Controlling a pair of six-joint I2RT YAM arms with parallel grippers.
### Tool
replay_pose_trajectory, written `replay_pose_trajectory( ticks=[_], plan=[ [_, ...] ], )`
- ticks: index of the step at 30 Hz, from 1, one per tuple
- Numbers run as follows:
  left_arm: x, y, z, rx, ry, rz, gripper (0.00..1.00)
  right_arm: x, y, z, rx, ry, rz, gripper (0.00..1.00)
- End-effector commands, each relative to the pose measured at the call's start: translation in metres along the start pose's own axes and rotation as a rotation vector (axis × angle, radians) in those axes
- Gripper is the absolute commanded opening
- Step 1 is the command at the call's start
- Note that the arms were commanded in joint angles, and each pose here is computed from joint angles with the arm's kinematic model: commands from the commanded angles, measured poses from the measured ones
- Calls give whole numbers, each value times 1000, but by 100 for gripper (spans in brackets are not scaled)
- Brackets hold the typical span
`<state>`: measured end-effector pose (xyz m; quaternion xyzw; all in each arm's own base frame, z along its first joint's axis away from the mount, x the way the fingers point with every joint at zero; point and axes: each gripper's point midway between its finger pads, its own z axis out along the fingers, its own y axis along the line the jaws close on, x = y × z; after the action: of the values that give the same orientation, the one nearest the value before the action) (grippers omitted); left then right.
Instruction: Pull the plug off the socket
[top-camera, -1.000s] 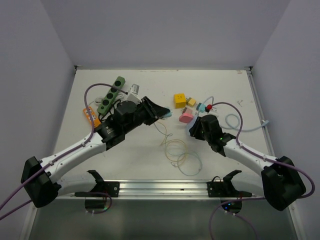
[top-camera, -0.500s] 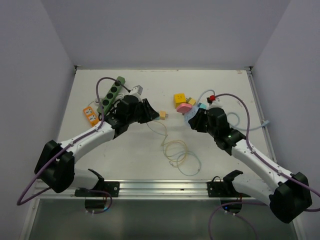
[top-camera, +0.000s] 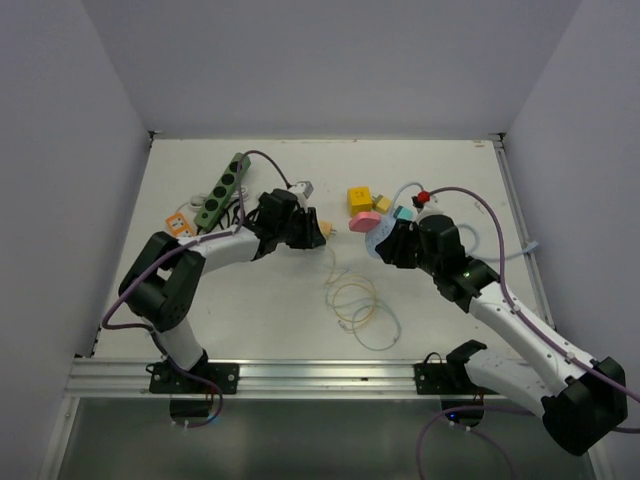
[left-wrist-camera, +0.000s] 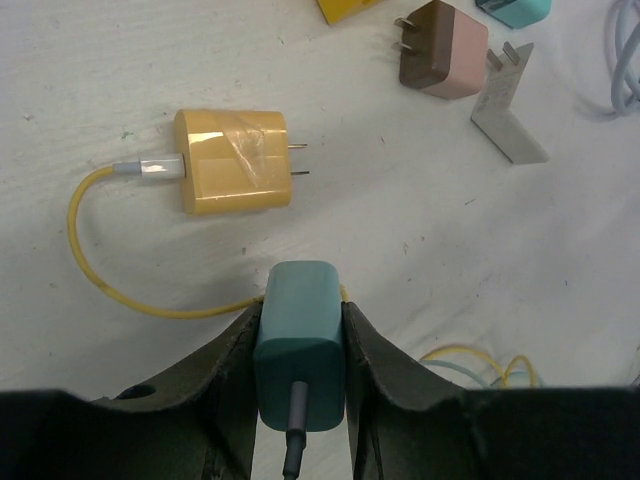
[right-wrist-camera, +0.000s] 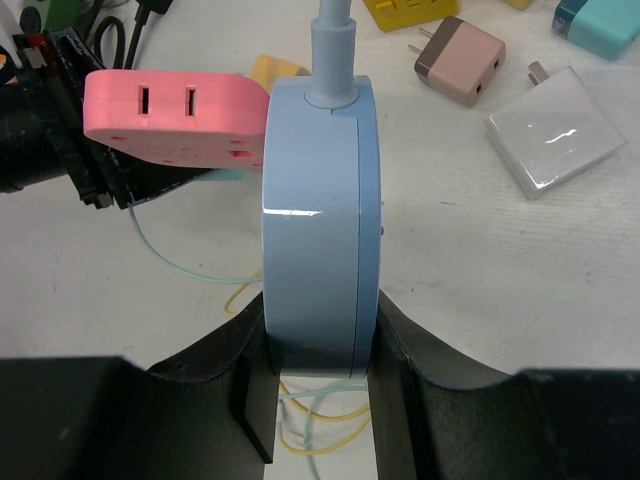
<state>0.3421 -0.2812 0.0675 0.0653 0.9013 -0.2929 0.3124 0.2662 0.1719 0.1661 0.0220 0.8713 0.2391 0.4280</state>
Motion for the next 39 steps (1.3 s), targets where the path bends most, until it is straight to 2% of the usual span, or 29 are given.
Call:
replay_pose_trajectory(
  ticks=[1, 2, 13, 19, 23, 27, 32, 39],
  plan=[
    [-32, -22, 2, 100, -89, 63, 40, -36, 26, -14, -96, -105, -29, 0],
    [-31, -21, 2, 96, -91, 58, 47, -35, 26, -13, -95, -103, -29, 0],
    [-43, -19, -28, 63, -163, 67, 77, -31, 30, -5, -109, -63, -54, 0],
    [-62, -22, -63, 30, -251, 164, 92, -35, 30, -3, -95, -52, -81, 0],
    [-71, -28, -84, 42, -292, 295, 93, -36, 30, -3, -88, -41, -102, 0],
    [-75, -39, -106, 74, -331, 395, 100, -38, 30, -4, -82, -25, -137, 0],
    [-69, -52, -121, 135, -291, 496, 100, -42, 34, -8, -89, -7, -172, 0],
    [-65, -97, -132, 174, -275, 647, 99, -41, 44, -10, -137, 40, -238, 0]
  ],
)
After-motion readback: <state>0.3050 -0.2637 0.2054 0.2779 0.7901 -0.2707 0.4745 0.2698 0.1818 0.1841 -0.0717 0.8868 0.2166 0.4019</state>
